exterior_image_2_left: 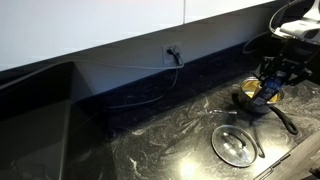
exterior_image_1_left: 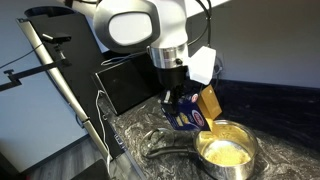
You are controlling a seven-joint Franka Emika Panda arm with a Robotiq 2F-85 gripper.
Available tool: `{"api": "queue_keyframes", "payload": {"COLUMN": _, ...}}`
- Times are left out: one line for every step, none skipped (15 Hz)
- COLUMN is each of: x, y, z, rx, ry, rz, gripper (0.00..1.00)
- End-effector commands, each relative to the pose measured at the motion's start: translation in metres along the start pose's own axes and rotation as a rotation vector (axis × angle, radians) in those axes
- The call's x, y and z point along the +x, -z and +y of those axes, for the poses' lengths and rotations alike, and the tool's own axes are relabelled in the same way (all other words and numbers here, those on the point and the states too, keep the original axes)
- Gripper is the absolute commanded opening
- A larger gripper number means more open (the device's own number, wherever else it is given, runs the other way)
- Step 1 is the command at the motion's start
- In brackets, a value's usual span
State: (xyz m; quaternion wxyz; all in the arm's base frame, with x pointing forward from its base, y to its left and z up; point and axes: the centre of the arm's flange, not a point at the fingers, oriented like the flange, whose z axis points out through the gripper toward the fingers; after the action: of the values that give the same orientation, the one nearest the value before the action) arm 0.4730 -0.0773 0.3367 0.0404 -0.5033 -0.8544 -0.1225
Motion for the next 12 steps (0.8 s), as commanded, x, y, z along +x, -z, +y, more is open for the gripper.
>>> {"api": "queue_keyframes", "payload": {"x": 0.02, "y": 0.009, "z": -0.009, "rx": -0.005, "ry": -0.006, "rz": -0.091, "gripper": 0.18}}
{"api": "queue_keyframes", "payload": {"x": 0.022, "y": 0.008, "z": -0.011, "rx": 0.0, "ry": -0.009, "rz": -0.117, "gripper": 0.18}}
{"api": "queue_keyframes", "payload": {"x": 0.025, "y": 0.007, "z": -0.012, "rx": 0.004, "ry": -0.01, "rz": -0.143, "gripper": 0.18}}
{"api": "queue_keyframes", "payload": {"x": 0.028, "y": 0.005, "z": -0.013, "rx": 0.003, "ry": -0.014, "rz": -0.181, "gripper": 0.18}}
{"api": "queue_keyframes", "payload": {"x": 0.032, "y": 0.004, "z": -0.014, "rx": 0.003, "ry": -0.019, "rz": -0.222, "gripper": 0.18}}
{"api": "queue_keyframes", "payload": {"x": 0.036, "y": 0.002, "z": -0.014, "rx": 0.004, "ry": -0.019, "rz": -0.256, "gripper": 0.18}}
{"api": "queue_keyframes", "payload": {"x": 0.04, "y": -0.001, "z": -0.014, "rx": 0.005, "ry": -0.019, "rz": -0.295, "gripper": 0.18}}
{"api": "queue_keyframes", "payload": {"x": 0.045, "y": -0.003, "z": -0.014, "rx": 0.005, "ry": -0.015, "rz": -0.33, "gripper": 0.18}}
{"api": "queue_keyframes", "payload": {"x": 0.051, "y": -0.006, "z": -0.013, "rx": 0.007, "ry": -0.01, "rz": -0.364, "gripper": 0.18}}
{"api": "queue_keyframes", "payload": {"x": 0.056, "y": -0.009, "z": -0.013, "rx": 0.013, "ry": -0.011, "rz": -0.399, "gripper": 0.18}}
{"api": "queue_keyframes", "payload": {"x": 0.061, "y": -0.012, "z": -0.013, "rx": 0.018, "ry": -0.009, "rz": -0.435, "gripper": 0.18}}
{"api": "queue_keyframes", "payload": {"x": 0.066, "y": -0.013, "z": -0.013, "rx": 0.022, "ry": -0.006, "rz": -0.468, "gripper": 0.18}}
